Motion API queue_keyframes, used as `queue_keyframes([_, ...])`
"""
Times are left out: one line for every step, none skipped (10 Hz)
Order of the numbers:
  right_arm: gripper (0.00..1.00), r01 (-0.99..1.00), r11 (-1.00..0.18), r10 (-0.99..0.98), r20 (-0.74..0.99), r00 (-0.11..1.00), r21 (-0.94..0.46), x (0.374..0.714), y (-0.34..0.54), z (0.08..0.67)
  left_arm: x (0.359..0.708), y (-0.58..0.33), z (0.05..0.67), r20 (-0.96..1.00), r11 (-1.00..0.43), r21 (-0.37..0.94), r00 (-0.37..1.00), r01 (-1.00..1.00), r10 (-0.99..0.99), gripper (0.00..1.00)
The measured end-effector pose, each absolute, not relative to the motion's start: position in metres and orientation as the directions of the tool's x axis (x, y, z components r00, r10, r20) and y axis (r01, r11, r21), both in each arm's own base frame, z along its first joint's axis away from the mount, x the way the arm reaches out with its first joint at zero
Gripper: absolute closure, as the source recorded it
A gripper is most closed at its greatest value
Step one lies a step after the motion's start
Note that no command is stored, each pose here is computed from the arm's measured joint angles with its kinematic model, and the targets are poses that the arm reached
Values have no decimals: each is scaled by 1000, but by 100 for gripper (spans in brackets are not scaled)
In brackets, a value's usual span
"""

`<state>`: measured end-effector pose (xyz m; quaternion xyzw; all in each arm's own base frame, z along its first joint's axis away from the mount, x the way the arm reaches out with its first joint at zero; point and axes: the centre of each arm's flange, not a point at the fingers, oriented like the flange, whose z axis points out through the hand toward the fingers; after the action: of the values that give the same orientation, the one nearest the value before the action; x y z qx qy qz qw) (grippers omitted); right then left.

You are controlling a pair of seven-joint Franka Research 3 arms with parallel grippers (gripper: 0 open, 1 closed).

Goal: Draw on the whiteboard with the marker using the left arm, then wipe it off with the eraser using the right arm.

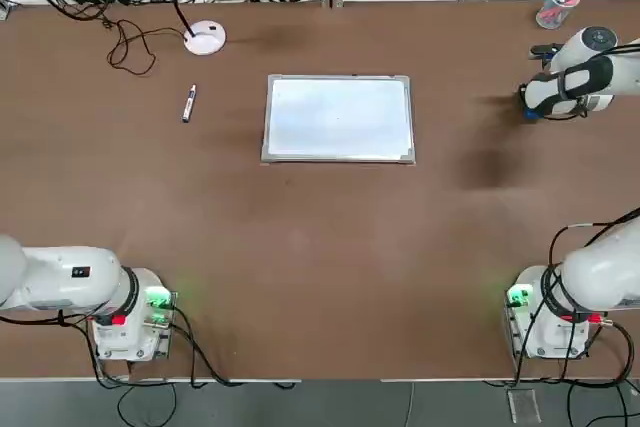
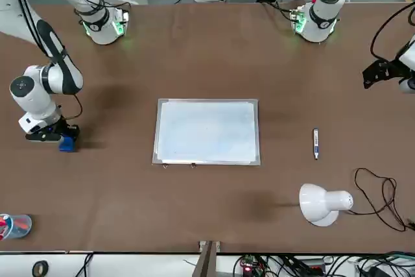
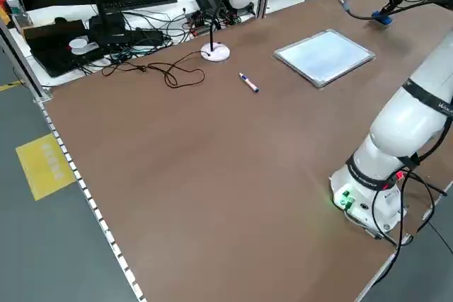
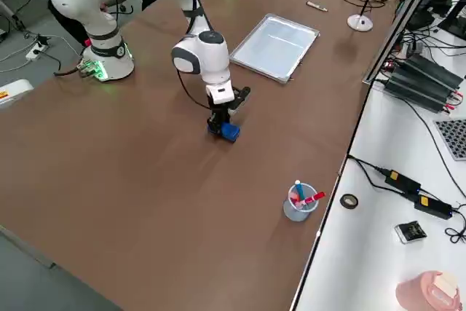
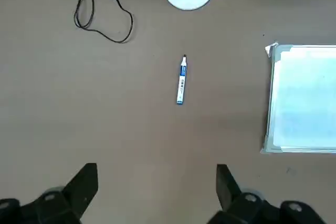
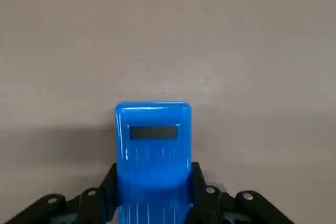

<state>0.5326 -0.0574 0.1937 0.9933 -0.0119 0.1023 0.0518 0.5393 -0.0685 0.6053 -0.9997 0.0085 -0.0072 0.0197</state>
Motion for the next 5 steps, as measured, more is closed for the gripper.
queue_keyframes([42, -44, -994, -23, 207, 978, 96, 533, -55, 194, 539, -68, 605, 14, -999, -40, 1000, -16, -17, 0])
queue_keyframes([41, -50, -994, -30, 208, 978, 94, 534, -53, 194, 540, -68, 605, 13, -999, -39, 1000, -16, -16, 0])
queue_keyframes([35, -54, -994, -34, 209, 977, 92, 534, -52, 194, 540, -68, 605, 13, -999, -39, 1000, -16, -16, 0])
queue_keyframes([26, -55, -994, -35, 210, 977, 91, 534, -52, 194, 540, -68, 604, 12, -999, -39, 1000, -16, -16, 0])
queue_keyframes([16, -57, -994, -36, 211, 977, 91, 534, -52, 194, 540, -68, 604, 12, -999, -39, 1000, -16, -16, 0])
